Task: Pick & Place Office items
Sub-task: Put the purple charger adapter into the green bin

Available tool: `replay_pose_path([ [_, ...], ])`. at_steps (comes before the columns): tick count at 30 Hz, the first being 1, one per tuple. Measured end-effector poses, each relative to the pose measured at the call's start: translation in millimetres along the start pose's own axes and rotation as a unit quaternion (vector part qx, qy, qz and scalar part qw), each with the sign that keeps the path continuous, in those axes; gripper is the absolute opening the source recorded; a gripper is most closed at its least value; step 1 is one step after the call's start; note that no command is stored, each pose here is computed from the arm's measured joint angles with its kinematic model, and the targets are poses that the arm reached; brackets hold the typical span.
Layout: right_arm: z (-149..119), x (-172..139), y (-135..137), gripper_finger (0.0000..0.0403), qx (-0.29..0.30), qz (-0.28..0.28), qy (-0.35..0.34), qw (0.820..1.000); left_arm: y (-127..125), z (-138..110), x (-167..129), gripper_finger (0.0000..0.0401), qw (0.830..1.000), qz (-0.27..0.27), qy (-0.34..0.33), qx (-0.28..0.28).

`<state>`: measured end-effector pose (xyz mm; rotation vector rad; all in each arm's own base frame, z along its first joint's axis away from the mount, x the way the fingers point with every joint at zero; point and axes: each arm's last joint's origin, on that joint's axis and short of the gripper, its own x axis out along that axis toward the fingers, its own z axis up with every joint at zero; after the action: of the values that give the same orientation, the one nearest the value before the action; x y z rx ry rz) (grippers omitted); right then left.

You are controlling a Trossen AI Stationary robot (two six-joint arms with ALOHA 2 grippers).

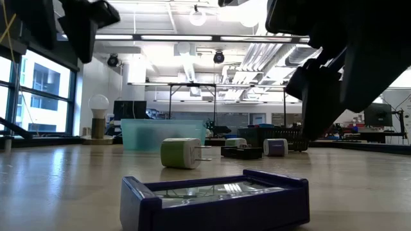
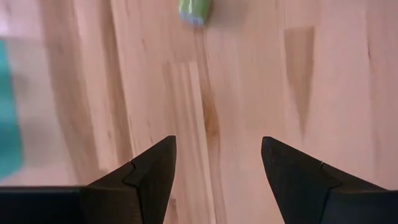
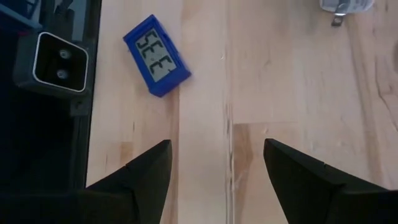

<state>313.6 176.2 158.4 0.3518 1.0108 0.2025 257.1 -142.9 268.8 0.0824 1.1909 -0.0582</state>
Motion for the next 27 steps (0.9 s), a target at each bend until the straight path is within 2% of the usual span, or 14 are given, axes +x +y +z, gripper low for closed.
replay_pose_path([
  [3,-1,0,-2,0.0243,0.006,-0.006,0.008,1.0,-13,-7,2,0.0226,0.999,0.029,-0.021,0.017],
  [5,-4,0,-4,0.0243,0.025,-0.018,0.023,0.999,-19,-13,6,0.0226,0.999,0.024,-0.023,0.027],
  [9,-16,-6,-15,0.0243,0.122,-0.08,0.085,0.986,-25,-24,23,0.0226,0.999,0.004,-0.024,0.037],
  [12,-23,-8,-19,0.0243,0.158,-0.125,0.1,0.974,-25,-29,37,0.0226,0.998,-0.019,-0.031,0.05],
  [19,-22,-10,-27,0.0243,0.1,-0.191,0.071,0.974,-16,-24,49,0.0225,0.997,-0.018,-0.065,0.032],
  [24,-17,-13,-37,0.0243,0.034,-0.267,0.032,0.963,-16,-16,50,0.0225,0.992,-0.026,-0.104,0.064],
  [27,-15,-12,-36,0.0243,0.055,-0.274,0.003,0.96,-16,-15,49,0.0225,0.99,-0.027,-0.112,0.084],
])
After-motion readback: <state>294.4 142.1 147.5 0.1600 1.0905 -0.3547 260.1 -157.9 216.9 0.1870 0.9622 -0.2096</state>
